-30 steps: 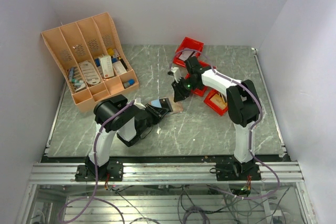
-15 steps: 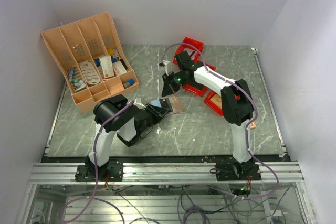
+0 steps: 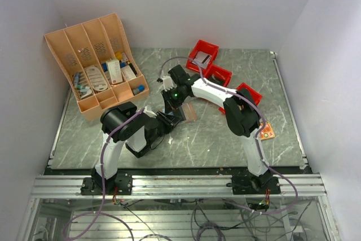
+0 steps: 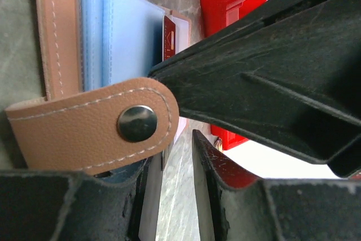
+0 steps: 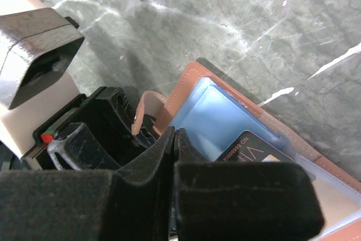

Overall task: Put the credit cards into the card holder
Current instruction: Insert the credit card into the card holder.

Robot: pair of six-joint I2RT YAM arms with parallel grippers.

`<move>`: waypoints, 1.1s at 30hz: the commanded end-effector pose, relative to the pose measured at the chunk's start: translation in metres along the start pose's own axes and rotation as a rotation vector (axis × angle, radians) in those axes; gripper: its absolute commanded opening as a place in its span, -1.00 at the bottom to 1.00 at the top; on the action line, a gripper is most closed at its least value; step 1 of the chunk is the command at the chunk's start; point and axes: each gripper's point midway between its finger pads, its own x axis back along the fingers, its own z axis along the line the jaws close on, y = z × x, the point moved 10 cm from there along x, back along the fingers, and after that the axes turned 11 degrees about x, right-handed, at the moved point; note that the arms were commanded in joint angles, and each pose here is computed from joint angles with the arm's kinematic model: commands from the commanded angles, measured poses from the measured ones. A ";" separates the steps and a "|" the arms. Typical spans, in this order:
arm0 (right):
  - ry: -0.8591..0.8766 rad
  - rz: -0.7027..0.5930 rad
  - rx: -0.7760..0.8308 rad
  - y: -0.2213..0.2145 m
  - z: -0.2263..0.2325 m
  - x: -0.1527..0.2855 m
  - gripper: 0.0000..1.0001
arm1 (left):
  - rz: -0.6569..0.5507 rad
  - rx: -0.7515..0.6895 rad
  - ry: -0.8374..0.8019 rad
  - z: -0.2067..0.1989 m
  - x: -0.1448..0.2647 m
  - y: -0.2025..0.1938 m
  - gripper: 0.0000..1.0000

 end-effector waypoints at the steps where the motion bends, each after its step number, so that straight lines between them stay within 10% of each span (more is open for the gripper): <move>1: -0.124 0.041 -0.005 -0.002 -0.001 -0.008 -1.00 | 0.013 -0.028 -0.027 0.001 0.002 0.000 -0.24; 18: -0.240 0.108 0.044 -0.015 -0.006 -0.001 -0.41 | 0.002 -0.019 -0.019 0.005 0.003 0.002 -0.24; 33: -0.284 0.147 0.046 -0.027 -0.008 0.007 -0.39 | 0.002 -0.035 -0.017 0.005 0.003 0.005 -0.22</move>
